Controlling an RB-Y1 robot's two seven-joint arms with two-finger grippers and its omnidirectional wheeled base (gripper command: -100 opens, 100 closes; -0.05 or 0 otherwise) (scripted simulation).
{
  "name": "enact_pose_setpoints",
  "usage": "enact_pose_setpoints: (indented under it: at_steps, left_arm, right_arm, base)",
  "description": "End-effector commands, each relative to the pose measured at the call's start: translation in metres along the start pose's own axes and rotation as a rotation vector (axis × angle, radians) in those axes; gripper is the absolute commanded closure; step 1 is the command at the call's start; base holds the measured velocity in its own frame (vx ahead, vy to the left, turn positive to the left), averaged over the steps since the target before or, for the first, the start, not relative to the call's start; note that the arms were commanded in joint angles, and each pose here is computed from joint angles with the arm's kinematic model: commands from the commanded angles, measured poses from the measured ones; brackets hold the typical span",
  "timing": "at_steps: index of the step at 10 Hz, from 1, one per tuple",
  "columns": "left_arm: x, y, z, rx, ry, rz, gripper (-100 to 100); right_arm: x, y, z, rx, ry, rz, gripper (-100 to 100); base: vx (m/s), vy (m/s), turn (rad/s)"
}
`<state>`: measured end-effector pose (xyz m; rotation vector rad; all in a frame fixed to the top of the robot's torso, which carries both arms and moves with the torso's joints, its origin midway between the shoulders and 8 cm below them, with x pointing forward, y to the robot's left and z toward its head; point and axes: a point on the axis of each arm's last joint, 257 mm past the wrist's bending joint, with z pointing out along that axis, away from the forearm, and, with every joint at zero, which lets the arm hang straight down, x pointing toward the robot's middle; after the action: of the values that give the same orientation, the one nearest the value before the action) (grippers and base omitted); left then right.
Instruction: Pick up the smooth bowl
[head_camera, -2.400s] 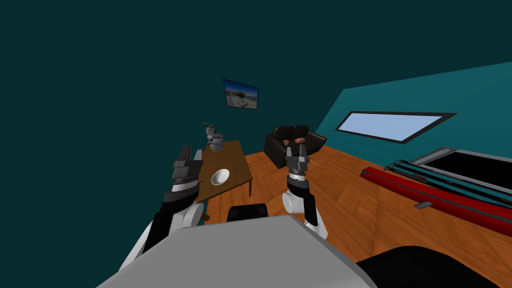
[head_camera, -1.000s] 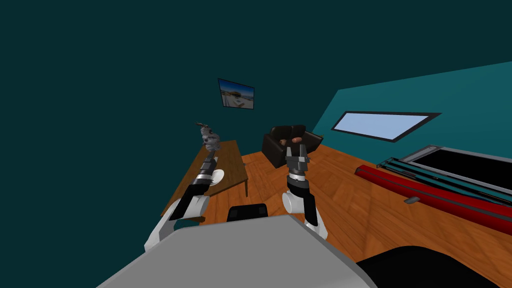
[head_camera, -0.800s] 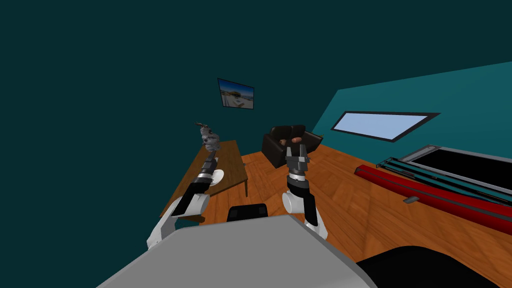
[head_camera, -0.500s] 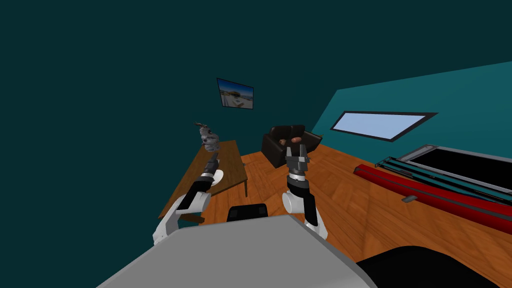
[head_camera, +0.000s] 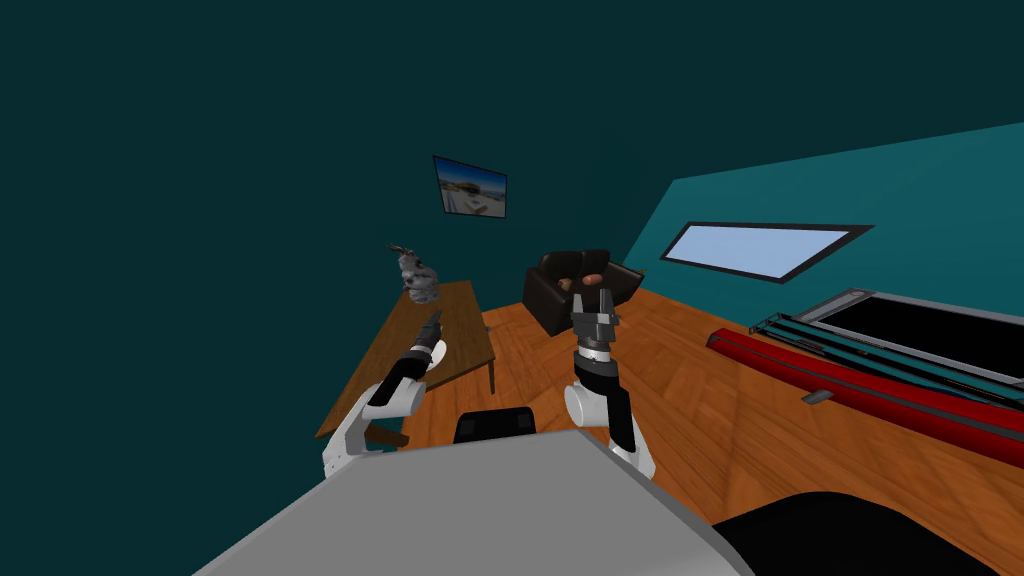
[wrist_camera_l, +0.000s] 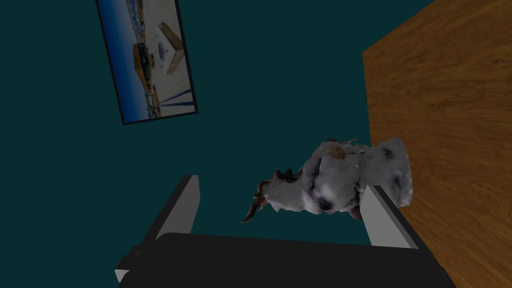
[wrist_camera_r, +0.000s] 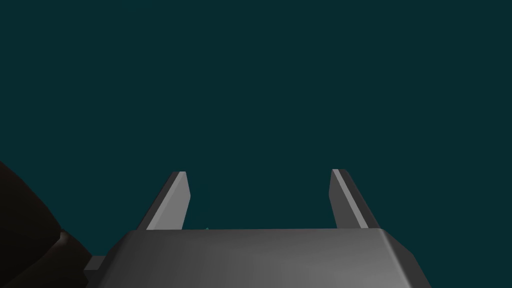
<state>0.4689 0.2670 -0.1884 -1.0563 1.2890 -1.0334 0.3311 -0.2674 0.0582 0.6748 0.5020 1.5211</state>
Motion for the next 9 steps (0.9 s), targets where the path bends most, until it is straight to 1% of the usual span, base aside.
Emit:
enact_pose_setpoints:
  at_steps: [1, 2, 3, 4, 5, 6, 8, 9]
  left_arm:
    - [0.001, 0.022, 0.005, -0.065, 0.007, -0.008, -100]
    - [0.003, 0.037, 0.009, -0.108, 0.011, -0.016, -100]
    - [0.003, 0.042, 0.008, -0.128, 0.012, -0.016, -100]
    - [0.005, 0.062, 0.010, -0.186, 0.016, -0.024, -100]
    - [0.007, 0.077, 0.012, -0.227, 0.019, -0.034, -100]
    - [0.007, 0.082, 0.011, -0.245, 0.020, -0.034, -100]
    - [0.011, 0.115, 0.011, -0.346, 0.026, -0.054, -100]
    - [0.011, 0.119, 0.009, -0.361, 0.027, -0.053, -100]
  right_arm:
    - [0.000, 0.000, 0.000, 0.000, 0.000, 0.000, 0]
    - [0.000, 0.000, 0.000, 0.000, 0.000, 0.000, 0]
    - [0.000, 0.000, 0.000, 0.000, 0.000, 0.000, 0]
    - [0.000, 0.000, 0.000, 0.000, 0.000, 0.000, 0]
    - [0.000, 0.000, 0.000, 0.000, 0.000, 0.000, 0]
    - [0.000, 0.000, 0.000, 0.000, 0.000, 0.000, 0]
    - [0.000, 0.000, 0.000, 0.000, 0.000, 0.000, 0]
    - [0.000, 0.000, 0.000, 0.000, 0.000, 0.000, 0]
  base:
    - [0.000, 0.000, 0.000]
    - [0.000, 0.000, 0.000]
    - [0.000, 0.000, 0.000]
    - [0.000, 0.000, 0.000]
    - [-0.005, 0.006, 0.018]
    - [0.000, 0.000, 0.000]
    - [-0.003, 0.005, 0.008]
    - [-0.006, 0.010, 0.015]
